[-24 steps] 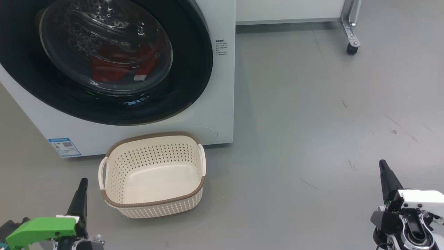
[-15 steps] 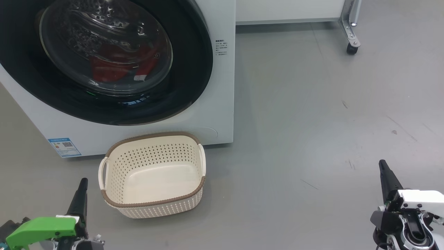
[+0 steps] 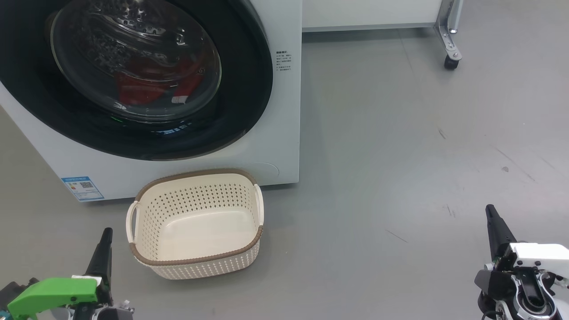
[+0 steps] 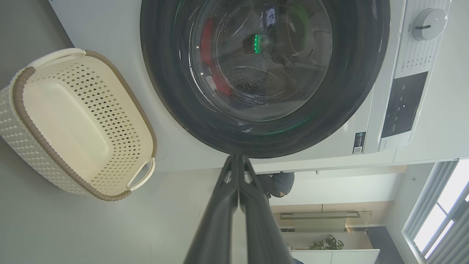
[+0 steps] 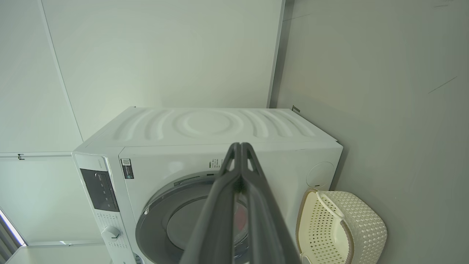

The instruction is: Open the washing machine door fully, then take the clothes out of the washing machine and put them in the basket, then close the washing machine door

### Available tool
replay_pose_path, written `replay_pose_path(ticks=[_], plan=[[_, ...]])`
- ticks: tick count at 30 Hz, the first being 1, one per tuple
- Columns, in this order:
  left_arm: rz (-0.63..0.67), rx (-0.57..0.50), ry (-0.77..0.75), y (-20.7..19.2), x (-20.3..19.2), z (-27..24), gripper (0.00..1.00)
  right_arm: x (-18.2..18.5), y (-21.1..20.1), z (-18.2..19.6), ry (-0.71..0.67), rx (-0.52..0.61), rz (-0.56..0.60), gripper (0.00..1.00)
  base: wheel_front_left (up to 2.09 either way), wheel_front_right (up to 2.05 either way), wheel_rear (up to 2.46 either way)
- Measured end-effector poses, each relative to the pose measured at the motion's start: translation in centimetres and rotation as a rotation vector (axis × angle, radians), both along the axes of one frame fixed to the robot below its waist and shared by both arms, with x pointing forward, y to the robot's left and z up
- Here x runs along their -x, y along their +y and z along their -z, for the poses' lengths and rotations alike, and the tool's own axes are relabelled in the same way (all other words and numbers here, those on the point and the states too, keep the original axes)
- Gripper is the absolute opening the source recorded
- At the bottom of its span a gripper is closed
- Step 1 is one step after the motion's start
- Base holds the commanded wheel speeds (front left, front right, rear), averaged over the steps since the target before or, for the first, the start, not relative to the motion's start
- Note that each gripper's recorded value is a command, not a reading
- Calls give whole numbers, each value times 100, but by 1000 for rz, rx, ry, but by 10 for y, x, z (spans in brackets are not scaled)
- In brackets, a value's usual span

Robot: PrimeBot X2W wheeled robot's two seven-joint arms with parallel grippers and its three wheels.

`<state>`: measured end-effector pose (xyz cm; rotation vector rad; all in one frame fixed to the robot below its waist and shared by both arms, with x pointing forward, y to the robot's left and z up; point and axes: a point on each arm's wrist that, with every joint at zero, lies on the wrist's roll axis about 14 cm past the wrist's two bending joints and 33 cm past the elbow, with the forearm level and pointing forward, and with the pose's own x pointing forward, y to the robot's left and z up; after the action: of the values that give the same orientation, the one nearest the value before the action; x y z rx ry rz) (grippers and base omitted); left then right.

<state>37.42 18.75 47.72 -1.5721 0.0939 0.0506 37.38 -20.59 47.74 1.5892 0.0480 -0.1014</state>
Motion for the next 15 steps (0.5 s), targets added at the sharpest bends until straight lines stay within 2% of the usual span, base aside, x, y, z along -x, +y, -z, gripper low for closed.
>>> replay_pose_path(ticks=[7,8,15], plan=[[0,0,0,0,0,0,0,0,0,0,0,0,0,0,0,0,0],[0,2,11,-1,1,4,100,2,0,4,11,-3,1,100,0,0,0],[1,33,123,-10,22,40,100,25,10,43,129,-41,6,100,0,0,0]])
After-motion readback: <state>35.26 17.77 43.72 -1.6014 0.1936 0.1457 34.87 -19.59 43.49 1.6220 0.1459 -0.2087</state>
